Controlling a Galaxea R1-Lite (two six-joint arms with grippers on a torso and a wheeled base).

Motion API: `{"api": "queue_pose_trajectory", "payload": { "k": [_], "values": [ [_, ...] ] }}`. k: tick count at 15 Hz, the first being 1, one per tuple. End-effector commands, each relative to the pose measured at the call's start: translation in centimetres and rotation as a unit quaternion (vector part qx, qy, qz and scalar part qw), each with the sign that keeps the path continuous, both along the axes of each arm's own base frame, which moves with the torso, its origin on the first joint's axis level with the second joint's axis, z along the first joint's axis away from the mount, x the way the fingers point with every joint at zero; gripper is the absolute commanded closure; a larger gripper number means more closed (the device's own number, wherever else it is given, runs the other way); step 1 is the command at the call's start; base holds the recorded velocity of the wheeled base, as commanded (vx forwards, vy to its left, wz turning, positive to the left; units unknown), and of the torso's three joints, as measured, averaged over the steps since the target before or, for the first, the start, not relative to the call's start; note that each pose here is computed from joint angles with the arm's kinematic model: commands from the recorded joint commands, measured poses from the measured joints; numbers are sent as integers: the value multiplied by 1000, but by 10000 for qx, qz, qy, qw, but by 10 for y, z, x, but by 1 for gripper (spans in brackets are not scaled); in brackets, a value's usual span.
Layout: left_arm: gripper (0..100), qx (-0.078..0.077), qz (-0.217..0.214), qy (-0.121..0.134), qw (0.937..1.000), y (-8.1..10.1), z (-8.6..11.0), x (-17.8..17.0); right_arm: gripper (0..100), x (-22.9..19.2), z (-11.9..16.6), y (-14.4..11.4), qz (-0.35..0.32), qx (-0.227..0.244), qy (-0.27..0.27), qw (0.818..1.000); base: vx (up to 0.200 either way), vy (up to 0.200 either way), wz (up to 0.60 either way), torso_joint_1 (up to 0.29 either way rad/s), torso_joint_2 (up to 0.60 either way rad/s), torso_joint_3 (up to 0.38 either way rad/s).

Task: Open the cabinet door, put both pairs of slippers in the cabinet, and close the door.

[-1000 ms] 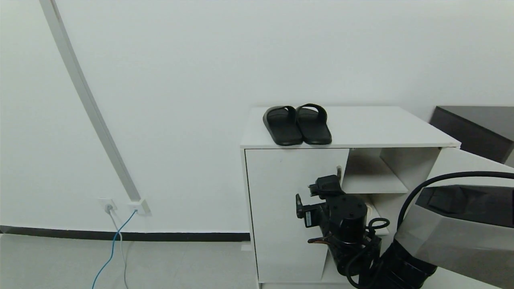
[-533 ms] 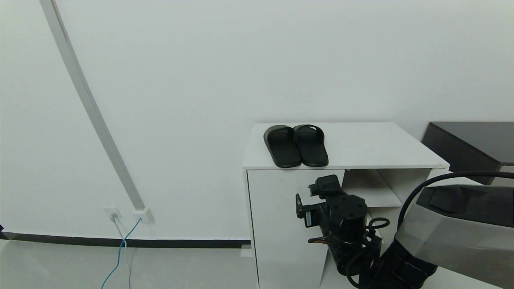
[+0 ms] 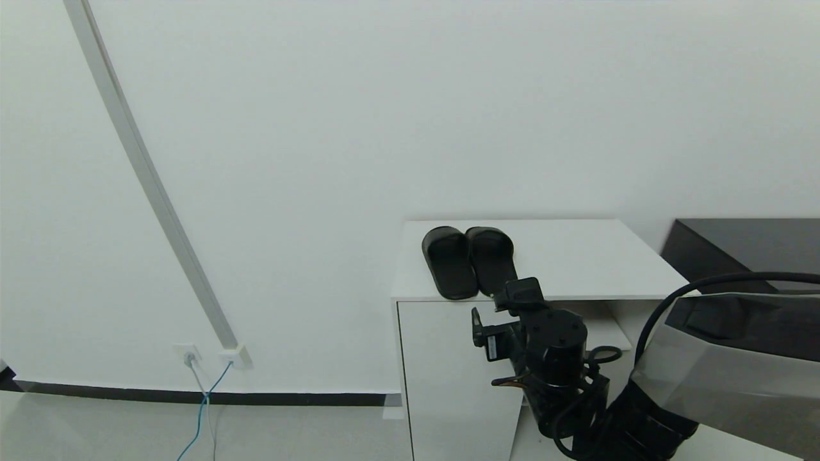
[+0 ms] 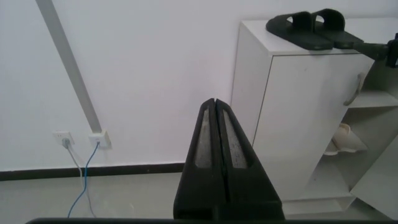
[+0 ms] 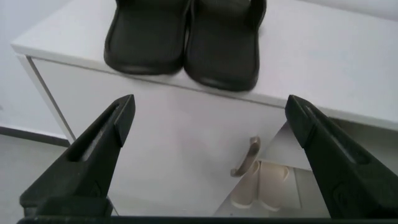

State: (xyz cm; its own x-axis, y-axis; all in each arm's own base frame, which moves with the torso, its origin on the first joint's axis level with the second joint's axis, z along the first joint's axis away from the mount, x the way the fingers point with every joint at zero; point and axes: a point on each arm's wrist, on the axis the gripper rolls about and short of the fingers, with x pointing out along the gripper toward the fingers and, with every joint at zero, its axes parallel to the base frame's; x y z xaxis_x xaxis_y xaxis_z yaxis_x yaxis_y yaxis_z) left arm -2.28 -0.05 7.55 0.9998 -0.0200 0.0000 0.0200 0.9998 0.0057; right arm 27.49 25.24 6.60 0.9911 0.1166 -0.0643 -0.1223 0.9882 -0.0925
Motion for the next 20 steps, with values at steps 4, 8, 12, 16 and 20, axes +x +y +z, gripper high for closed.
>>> {"api": "queue_pose_trajectory", "payload": {
  "k": [4, 8, 12, 16, 20],
  "values": [
    [100, 17, 0, 0, 10000, 0, 0, 0, 0, 4, 1, -4, -41, 35, -50, 10000, 0, 0, 0, 177, -389, -211],
    [100, 2, 0, 0, 10000, 0, 0, 0, 0, 33, 10, -3, -73, 65, -253, 9996, 0, 0, 0, 171, -370, -195],
    [100, 2, 0, 0, 10000, 0, 0, 0, 0, 52, 58, 10, -157, 339, 210, 9991, 0, 0, 0, 134, -282, -149],
    [100, 2, 0, 0, 10000, 0, 0, 0, 0, 50, 77, 18, 7, 722, 840, 9938, 0, 0, 0, 7, -13, -10],
    [100, 2, 0, -8, 10000, 0, 0, 0, 0, 48, 53, 19, -17, 645, 1141, 9914, 200, 0, 0, 4, 5, 2]
  ]
}}
